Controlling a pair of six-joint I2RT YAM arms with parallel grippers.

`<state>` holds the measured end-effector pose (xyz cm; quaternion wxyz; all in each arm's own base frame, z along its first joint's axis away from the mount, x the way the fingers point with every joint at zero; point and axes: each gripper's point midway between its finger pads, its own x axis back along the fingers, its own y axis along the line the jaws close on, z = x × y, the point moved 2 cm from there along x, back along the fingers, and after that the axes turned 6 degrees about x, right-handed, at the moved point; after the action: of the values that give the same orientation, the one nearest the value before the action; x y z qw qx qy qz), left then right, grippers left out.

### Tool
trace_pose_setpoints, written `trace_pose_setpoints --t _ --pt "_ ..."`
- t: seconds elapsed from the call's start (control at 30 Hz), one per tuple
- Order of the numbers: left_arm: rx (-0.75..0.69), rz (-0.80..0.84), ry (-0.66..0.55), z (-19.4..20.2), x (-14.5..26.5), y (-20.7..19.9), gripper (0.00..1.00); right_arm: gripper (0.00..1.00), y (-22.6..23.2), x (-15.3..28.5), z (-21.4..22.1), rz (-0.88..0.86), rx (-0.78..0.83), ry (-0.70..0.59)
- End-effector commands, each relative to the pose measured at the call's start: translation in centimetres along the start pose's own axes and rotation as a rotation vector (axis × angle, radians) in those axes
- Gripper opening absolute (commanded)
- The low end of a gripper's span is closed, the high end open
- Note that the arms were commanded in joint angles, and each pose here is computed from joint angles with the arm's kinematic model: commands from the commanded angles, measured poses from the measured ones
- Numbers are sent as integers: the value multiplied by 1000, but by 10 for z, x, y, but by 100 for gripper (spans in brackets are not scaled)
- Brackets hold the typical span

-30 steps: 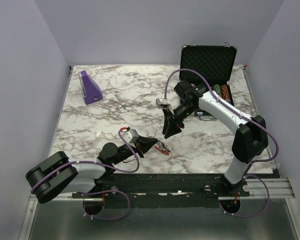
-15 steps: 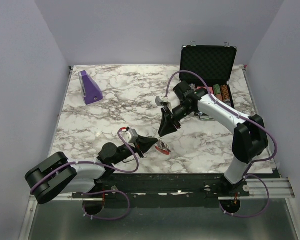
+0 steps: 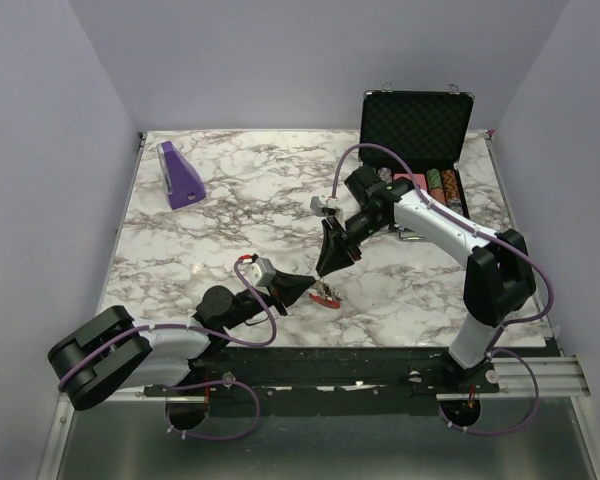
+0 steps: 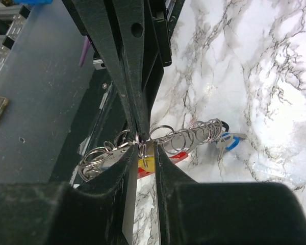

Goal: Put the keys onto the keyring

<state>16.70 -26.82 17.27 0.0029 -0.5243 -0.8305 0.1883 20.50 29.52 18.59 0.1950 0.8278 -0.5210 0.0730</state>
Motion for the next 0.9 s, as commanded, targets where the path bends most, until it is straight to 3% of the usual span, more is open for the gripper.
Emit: trace_pose_setpoints --t 0.0,0.87 --pt "-54 56 -218 -51 -2 -15 0 26 7 -8 4 -46 -4 -21" --pt "-54 45 -209 -49 0 -14 0 31 18 -11 6 -111 -5 -50"
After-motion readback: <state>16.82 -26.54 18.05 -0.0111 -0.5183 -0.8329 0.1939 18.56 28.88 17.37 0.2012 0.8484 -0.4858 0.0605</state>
